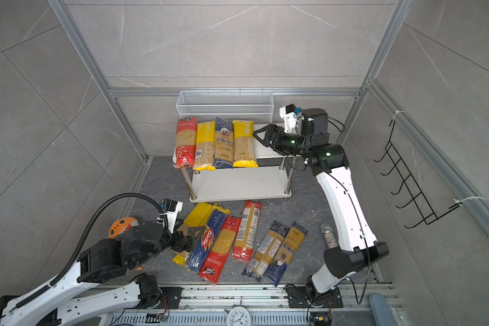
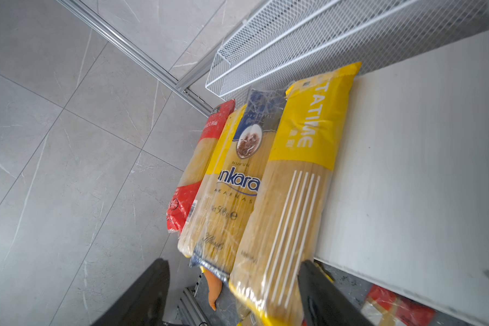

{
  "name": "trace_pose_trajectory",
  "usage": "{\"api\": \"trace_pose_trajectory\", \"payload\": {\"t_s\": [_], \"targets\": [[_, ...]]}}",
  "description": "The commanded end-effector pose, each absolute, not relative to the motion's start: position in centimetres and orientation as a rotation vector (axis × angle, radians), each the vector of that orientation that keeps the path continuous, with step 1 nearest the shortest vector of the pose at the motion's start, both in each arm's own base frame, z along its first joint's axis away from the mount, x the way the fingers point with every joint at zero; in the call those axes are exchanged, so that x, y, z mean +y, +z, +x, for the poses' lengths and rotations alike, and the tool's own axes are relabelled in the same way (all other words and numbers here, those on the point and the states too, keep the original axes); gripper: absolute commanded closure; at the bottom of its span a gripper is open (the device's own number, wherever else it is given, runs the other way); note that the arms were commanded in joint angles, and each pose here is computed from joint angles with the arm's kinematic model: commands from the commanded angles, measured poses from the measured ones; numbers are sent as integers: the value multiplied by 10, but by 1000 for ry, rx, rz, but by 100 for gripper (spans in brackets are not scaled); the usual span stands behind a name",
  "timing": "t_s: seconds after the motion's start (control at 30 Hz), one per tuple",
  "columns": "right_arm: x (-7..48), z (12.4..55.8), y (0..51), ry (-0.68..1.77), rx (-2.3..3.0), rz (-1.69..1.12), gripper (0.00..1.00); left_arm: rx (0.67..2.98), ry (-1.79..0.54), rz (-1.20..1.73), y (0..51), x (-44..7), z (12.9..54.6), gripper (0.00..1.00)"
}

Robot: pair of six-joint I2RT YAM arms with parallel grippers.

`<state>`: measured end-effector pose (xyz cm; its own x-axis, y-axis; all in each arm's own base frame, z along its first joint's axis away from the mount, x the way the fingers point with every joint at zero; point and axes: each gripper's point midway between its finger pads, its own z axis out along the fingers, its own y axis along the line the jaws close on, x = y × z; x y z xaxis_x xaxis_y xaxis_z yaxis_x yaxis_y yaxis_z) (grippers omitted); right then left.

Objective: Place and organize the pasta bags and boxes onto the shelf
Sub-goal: 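Set the TATIME bag upright beside the Ankara bag and open the right gripper, then lower the right gripper to the clear blue-labelled spaghetti bag in the pile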

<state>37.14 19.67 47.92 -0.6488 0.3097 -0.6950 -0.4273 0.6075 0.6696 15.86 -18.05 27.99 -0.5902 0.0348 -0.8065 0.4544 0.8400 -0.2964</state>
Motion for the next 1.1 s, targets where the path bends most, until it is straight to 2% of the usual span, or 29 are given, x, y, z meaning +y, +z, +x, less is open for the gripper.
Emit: {"api": "trace_pose_trajectory", "payload": {"t_s": [0.0,0.27,0.47,0.7,0.93,1.07], "targets": [[175,343,467,978,2035,-75,25,2146,-606,310,277,-175,160,0],[144,272,379,881,2203,19,25,2212,-641,295,252,-178,153,0],[136,234,297,880,2372,84,25,2281,-756,290,219,-205,148,1],[136,214,213,919,2501,170,25,2375,-768,282,176,-226,149,2],[118,201,149,771,2647,283,25,2422,-741,298,155,-237,151,2],[97,186,111,608,2745,416,25,2427,-745,307,151,-243,152,1]]}}
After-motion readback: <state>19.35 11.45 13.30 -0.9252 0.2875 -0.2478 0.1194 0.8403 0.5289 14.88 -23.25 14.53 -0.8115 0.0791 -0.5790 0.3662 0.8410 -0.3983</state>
